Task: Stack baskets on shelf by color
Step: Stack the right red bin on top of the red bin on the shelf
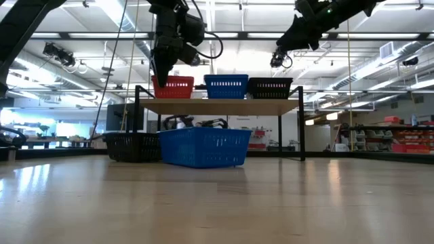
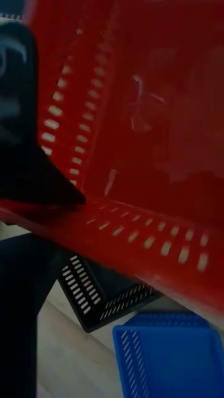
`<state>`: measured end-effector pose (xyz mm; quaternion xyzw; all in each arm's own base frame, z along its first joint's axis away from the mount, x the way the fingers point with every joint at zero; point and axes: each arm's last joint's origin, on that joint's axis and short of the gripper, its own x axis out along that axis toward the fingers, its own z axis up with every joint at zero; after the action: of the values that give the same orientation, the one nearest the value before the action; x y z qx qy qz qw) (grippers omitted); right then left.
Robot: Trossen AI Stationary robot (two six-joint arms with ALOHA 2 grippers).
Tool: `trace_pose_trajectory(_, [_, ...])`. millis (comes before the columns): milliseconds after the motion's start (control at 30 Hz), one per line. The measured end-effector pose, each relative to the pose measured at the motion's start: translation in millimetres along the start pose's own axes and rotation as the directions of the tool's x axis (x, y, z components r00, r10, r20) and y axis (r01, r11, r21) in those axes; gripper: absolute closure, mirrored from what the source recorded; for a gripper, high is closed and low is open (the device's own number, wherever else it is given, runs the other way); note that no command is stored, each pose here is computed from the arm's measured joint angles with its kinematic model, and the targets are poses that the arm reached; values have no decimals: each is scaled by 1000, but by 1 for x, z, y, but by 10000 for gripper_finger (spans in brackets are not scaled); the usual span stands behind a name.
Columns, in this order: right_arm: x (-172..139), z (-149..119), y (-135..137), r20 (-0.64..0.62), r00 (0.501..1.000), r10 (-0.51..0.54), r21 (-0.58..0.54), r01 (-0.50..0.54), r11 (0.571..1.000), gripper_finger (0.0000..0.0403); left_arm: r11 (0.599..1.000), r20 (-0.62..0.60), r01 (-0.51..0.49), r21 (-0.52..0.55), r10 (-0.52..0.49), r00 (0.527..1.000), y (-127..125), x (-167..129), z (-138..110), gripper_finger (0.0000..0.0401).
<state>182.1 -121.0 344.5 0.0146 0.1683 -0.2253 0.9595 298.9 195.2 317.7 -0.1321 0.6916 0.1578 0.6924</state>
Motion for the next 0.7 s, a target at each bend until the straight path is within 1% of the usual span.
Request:
trace_pose_trajectory(100, [0, 0, 0, -2, 1000, 0, 0, 0, 1000, 202, 1000, 3, -2, 8, 2, 1000, 0, 0, 0, 360])
trace_pose_trajectory(200, [0, 0, 0, -2, 1000, 0, 0, 0, 1000, 202, 999, 6, -5, 41, 5, 1000, -2, 0, 1, 377])
trace_pose_trajectory(300, [0, 0, 0, -2, 1000, 0, 0, 0, 1000, 202, 997, 4, -4, 78, 4, 1000, -5, 0, 1, 380])
trace_pose_trajectory(400, [0, 0, 0, -4, 1000, 1, 0, -1, 1000, 202, 992, -1, 1, 126, -1, 1000, -11, -1, 1, 374])
trace_pose_trajectory(567, [0, -1, 0, -10, 1000, 1, 0, -1, 1000, 202, 978, -1, 6, 208, -6, 1000, -20, -1, 2, 376])
trace_pose_trajectory(700, [0, -1, 0, -10, 1000, 1, 0, -1, 1000, 202, 972, 1, 5, 234, -6, 1000, -24, -1, 3, 381])
